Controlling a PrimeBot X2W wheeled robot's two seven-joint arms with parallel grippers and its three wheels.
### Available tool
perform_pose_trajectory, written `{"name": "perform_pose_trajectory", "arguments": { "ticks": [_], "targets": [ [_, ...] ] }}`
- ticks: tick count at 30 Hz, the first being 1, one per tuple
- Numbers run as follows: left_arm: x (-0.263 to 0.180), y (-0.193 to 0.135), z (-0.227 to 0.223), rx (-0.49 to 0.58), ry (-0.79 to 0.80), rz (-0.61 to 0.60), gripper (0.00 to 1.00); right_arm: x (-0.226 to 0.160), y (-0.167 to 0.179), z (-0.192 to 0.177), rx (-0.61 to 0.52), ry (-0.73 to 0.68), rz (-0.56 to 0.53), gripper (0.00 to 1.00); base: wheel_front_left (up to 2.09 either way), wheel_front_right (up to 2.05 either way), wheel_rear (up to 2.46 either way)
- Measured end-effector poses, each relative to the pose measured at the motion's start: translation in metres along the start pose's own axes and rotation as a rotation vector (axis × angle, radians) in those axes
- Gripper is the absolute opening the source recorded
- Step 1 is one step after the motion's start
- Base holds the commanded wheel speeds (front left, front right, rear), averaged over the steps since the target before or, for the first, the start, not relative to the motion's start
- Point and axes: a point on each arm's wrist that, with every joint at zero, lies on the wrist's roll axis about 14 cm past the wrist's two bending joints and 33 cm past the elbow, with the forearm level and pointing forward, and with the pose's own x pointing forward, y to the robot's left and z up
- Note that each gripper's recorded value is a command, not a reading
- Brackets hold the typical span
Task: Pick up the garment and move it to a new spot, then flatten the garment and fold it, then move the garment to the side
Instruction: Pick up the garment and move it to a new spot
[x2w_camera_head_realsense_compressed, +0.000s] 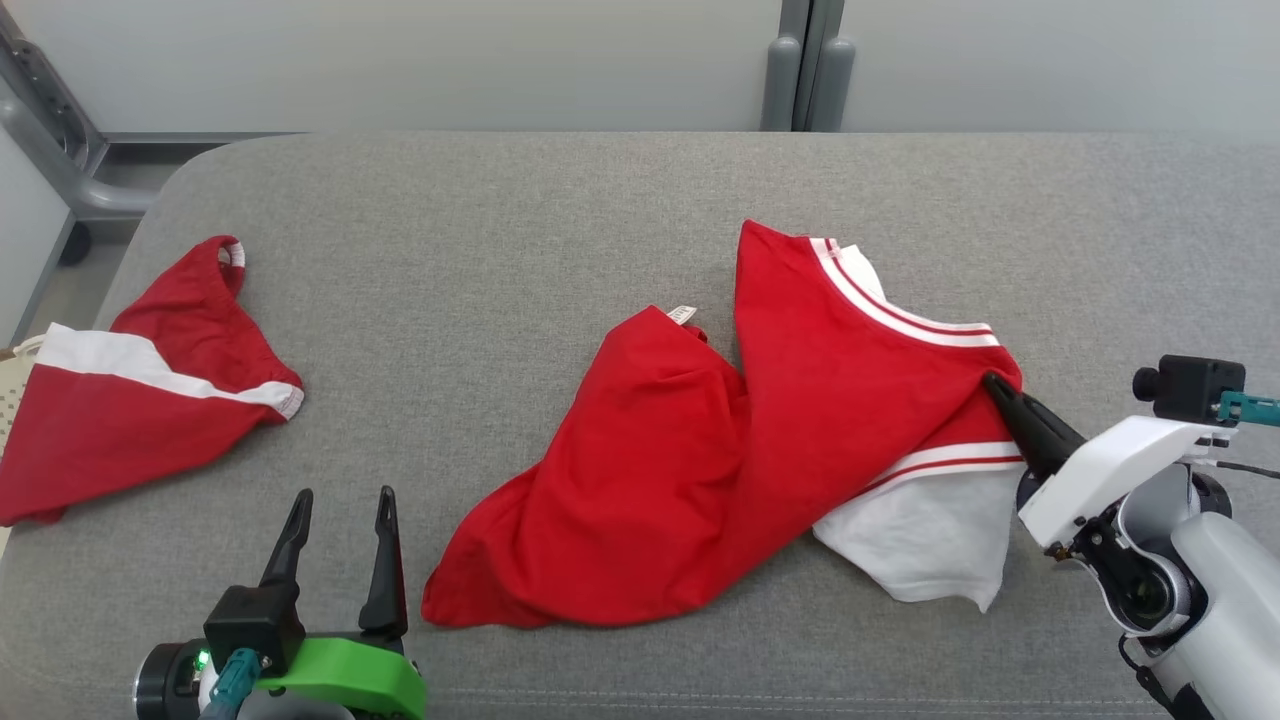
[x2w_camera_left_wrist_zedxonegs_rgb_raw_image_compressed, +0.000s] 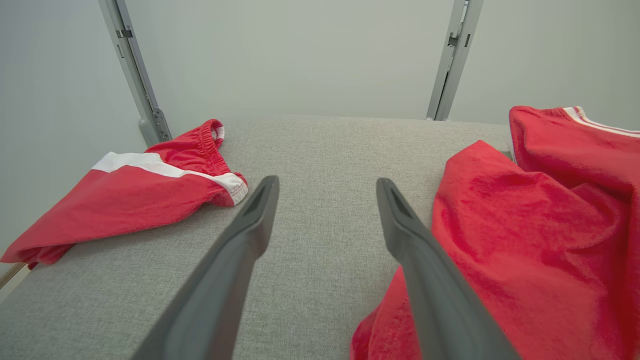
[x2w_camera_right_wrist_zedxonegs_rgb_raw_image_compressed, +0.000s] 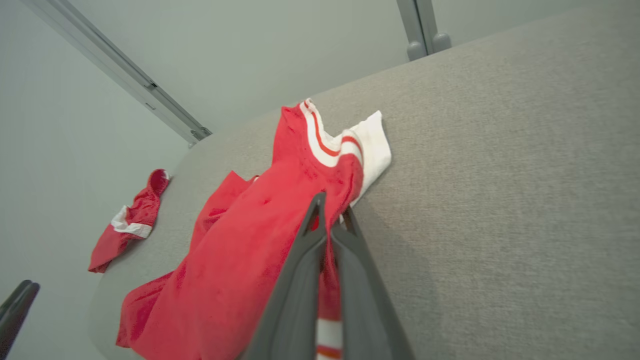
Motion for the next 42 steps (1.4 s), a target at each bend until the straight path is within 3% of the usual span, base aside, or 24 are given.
{"name": "perform_pose_trajectory", "arguments": {
  "ticks": [1, 4, 14, 15, 16, 17, 25, 31, 42],
  "targets": [
    [0.000, 0.000, -0.001, 0.000, 0.003, 0.000, 1.00, 0.002, -0.009, -0.003, -0.045, 0.018, -0.027, 0.00, 0.00, 0.00, 0.00],
    [0.003, 0.000, -0.001, 0.001, 0.003, 0.000, 1.00, 0.011, -0.022, -0.008, -0.023, 0.021, -0.077, 0.00, 0.00, 0.00, 0.00],
    [0.004, 0.003, -0.004, 0.002, 0.014, 0.006, 1.00, 0.022, -0.064, -0.022, -0.217, 0.033, -0.209, 0.00, 0.00, 0.00, 0.00],
    [0.005, 0.003, -0.004, 0.002, 0.013, 0.006, 1.00, 0.023, -0.066, -0.022, -0.231, 0.033, -0.215, 0.16, 0.00, 0.00, 0.00],
    [0.005, 0.003, -0.004, 0.002, 0.014, 0.005, 1.00, 0.023, -0.068, -0.021, -0.238, 0.024, -0.221, 0.93, 0.00, 0.00, 0.00],
    [0.005, 0.003, -0.004, 0.002, 0.015, 0.005, 1.00, 0.024, -0.069, -0.021, -0.237, 0.017, -0.226, 1.00, 0.00, 0.00, 0.00],
    [0.007, 0.001, -0.005, 0.004, 0.017, -0.003, 1.00, 0.024, -0.067, -0.003, -0.308, -0.057, -0.217, 1.00, 0.00, 0.00, 0.00],
    [0.010, -0.005, -0.005, 0.008, 0.017, -0.025, 1.00, 0.028, -0.029, 0.024, -0.338, -0.183, -0.113, 1.00, 0.00, 0.00, 0.00],
    [0.008, -0.011, -0.002, 0.013, 0.009, -0.046, 1.00, 0.001, -0.001, 0.016, -0.326, -0.257, -0.063, 1.00, 0.00, 0.00, 0.00]
  ]
}}
